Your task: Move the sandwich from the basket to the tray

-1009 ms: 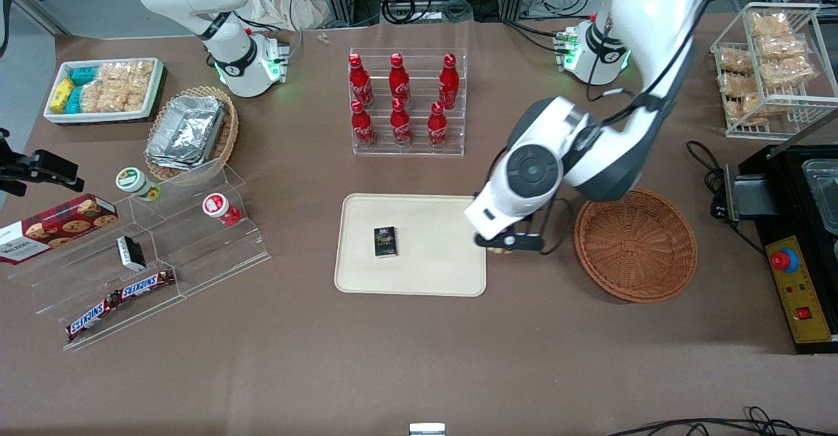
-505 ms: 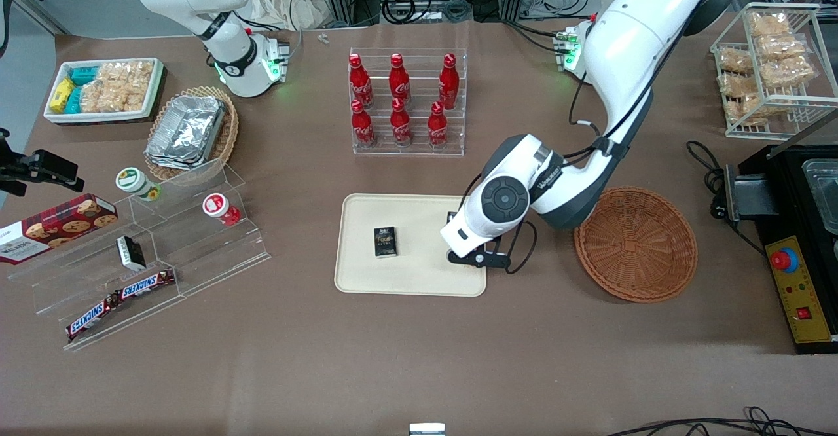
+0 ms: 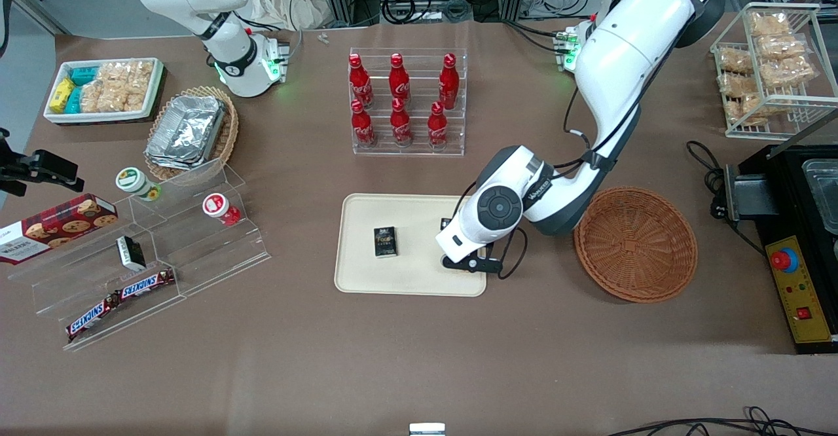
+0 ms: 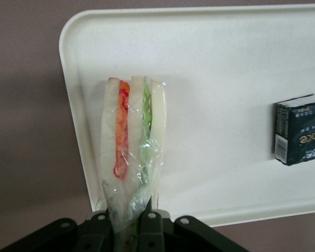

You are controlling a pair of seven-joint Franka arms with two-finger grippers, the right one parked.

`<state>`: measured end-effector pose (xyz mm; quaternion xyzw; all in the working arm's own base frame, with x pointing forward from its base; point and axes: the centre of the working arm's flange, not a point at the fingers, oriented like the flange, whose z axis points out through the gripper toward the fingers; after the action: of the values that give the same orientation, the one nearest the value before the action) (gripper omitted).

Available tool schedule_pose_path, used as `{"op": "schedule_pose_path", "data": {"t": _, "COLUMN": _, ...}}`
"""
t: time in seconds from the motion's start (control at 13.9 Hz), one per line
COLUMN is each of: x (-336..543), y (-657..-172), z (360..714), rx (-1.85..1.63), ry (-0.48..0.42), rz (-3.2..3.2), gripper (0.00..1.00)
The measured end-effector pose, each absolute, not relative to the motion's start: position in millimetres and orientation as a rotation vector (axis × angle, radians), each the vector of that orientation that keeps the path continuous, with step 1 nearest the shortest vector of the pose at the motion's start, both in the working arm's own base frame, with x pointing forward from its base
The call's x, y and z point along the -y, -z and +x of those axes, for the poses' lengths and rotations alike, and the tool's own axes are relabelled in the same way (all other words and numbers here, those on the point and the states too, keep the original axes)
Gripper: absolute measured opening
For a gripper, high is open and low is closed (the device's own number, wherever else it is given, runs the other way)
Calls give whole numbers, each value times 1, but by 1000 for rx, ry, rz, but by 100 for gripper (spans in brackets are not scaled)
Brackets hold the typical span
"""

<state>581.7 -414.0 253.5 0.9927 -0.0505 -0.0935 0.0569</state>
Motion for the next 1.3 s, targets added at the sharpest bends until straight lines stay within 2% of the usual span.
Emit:
{"op": "schedule_pose_path", "data": {"t": 0.14, "x": 414, "y": -244, "z": 581, "rx": 154, "ry": 298, "rz": 3010, "gripper": 34}}
{"op": "schedule_pose_path", "data": {"t": 0.58, "x": 414, "y": -248, "z": 586, "rx": 147, "ry": 281, "rz": 3004, "gripper": 96}}
{"op": "schedule_pose_path", "data": {"t": 0.72, "x": 413, "y": -271, "z": 588, "rx": 148, "ry": 269, "rz": 3014, "gripper": 100}}
{"op": "schedule_pose_path", "data": {"t": 0.94, "x": 402, "y": -347, "z": 575, "rx": 155, "ry": 280, "rz": 3089, "gripper": 100}}
{"op": "schedule_pose_path", "data": {"t": 1.08, "x": 380, "y": -398, "z": 554, "rx": 150, "ry": 232, "rz": 3149, "gripper": 100}}
{"op": "schedule_pose_path", "data": {"t": 1.3, "x": 326, "y": -439, "z": 524, "rx": 72, "ry": 163, "rz": 3233, "gripper": 100}}
